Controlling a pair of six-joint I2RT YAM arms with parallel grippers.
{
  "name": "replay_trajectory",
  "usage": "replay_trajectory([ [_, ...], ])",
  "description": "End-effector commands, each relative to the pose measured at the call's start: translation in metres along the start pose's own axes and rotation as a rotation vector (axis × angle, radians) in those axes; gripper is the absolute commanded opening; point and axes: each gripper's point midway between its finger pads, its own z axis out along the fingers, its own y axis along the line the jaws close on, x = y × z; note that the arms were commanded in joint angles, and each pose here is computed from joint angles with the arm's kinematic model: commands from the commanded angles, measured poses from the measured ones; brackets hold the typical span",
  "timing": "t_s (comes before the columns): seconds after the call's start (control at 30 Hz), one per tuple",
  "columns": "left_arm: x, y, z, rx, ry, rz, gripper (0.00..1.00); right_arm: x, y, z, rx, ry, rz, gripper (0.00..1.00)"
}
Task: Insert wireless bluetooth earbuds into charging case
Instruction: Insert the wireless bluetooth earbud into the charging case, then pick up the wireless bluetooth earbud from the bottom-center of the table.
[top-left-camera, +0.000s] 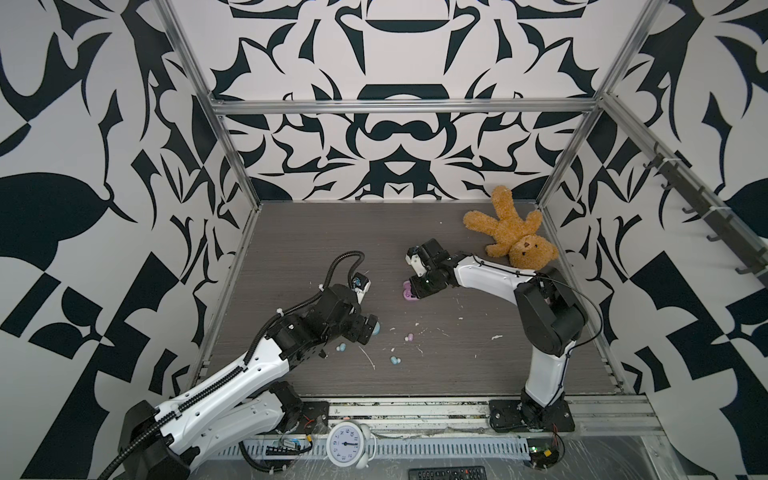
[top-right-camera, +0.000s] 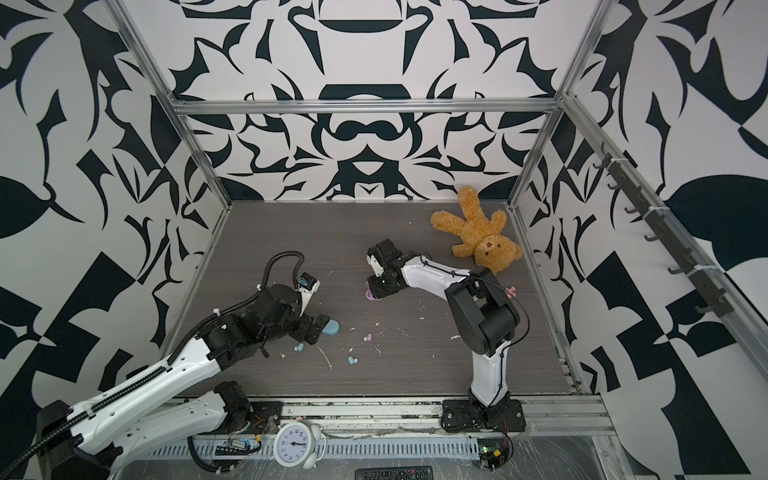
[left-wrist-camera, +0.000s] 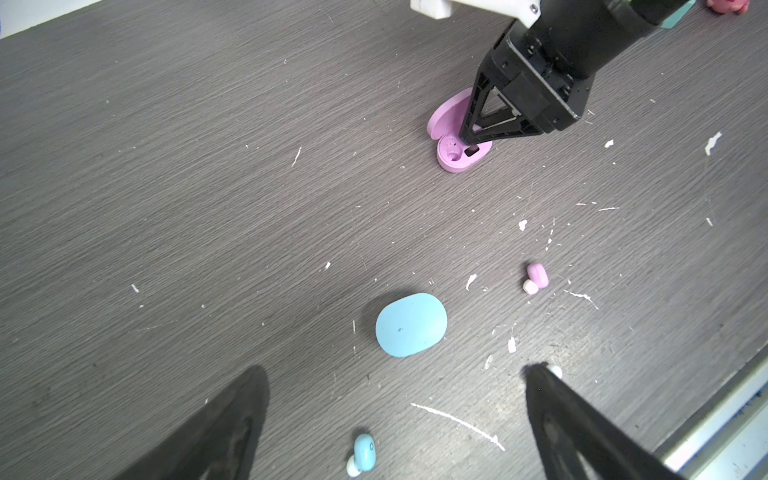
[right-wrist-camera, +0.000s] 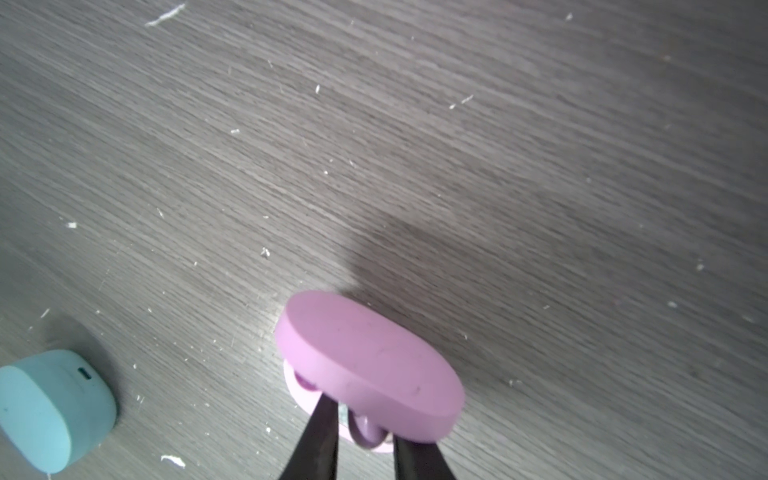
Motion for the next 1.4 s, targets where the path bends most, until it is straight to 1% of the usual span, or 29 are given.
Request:
replay_trajectory([
  [0.0, -0.007, 0.001, -0.004, -0.001, -0.013, -0.003, 0.99, -0.006, -0.001, -0.011, 0.017, -0.035, -0.009, 0.27],
  [0.4, -0.007, 0.000, -0.005, 0.001, -0.016, -0.004, 0.99, -0.007, -0.003, -0.020, 0.032, -0.050, -0.011, 0.30],
  [0.53, -0.007, 0.001, -0.005, 0.000, -0.015, -0.004, 0.99, -0.008, -0.002, -0.028, 0.032, -0.062, -0.009, 0.31],
  [0.63, -0.007, 0.001, -0.005, -0.001, -0.015, -0.003, 0.99, -0.008, 0.000, -0.036, 0.029, -0.080, 0.004, 0.33],
  [0.73, -0.008, 0.001, -0.005, 0.000, -0.016, -0.002, 0.99, -0.007, 0.003, -0.047, 0.013, -0.107, 0.027, 0.38],
  [0.83, -0.008, 0.000, -0.007, 0.006, -0.020, -0.003, 0.99, -0.002, 0.003, -0.060, 0.009, -0.134, 0.062, 0.47],
  [0.93, -0.008, -0.001, -0.008, 0.016, -0.024, -0.002, 0.99, 0.007, 0.006, -0.075, -0.017, -0.173, 0.122, 0.59],
  [0.97, -0.008, -0.002, -0.009, 0.021, -0.027, 0.000, 0.99, 0.013, 0.008, -0.079, -0.038, -0.186, 0.154, 0.65],
  [1.03, -0.009, -0.004, -0.011, 0.035, -0.034, 0.003, 0.99, 0.023, 0.014, -0.086, -0.074, -0.199, 0.196, 0.71],
  [1.13, -0.011, -0.007, -0.013, 0.054, -0.040, 0.005, 0.99, 0.039, 0.025, -0.091, -0.102, -0.206, 0.247, 0.83],
  [1.2, -0.012, -0.010, -0.015, 0.069, -0.045, 0.007, 0.99, 0.052, 0.032, -0.092, -0.089, -0.199, 0.271, 0.91],
  [1.3, -0.012, -0.011, -0.018, 0.076, -0.033, -0.002, 0.99, 0.070, 0.044, -0.087, -0.074, -0.183, 0.299, 0.98],
  [1.37, -0.012, -0.013, -0.023, 0.089, -0.022, -0.012, 0.99, 0.082, 0.048, -0.084, -0.046, -0.167, 0.317, 0.98],
])
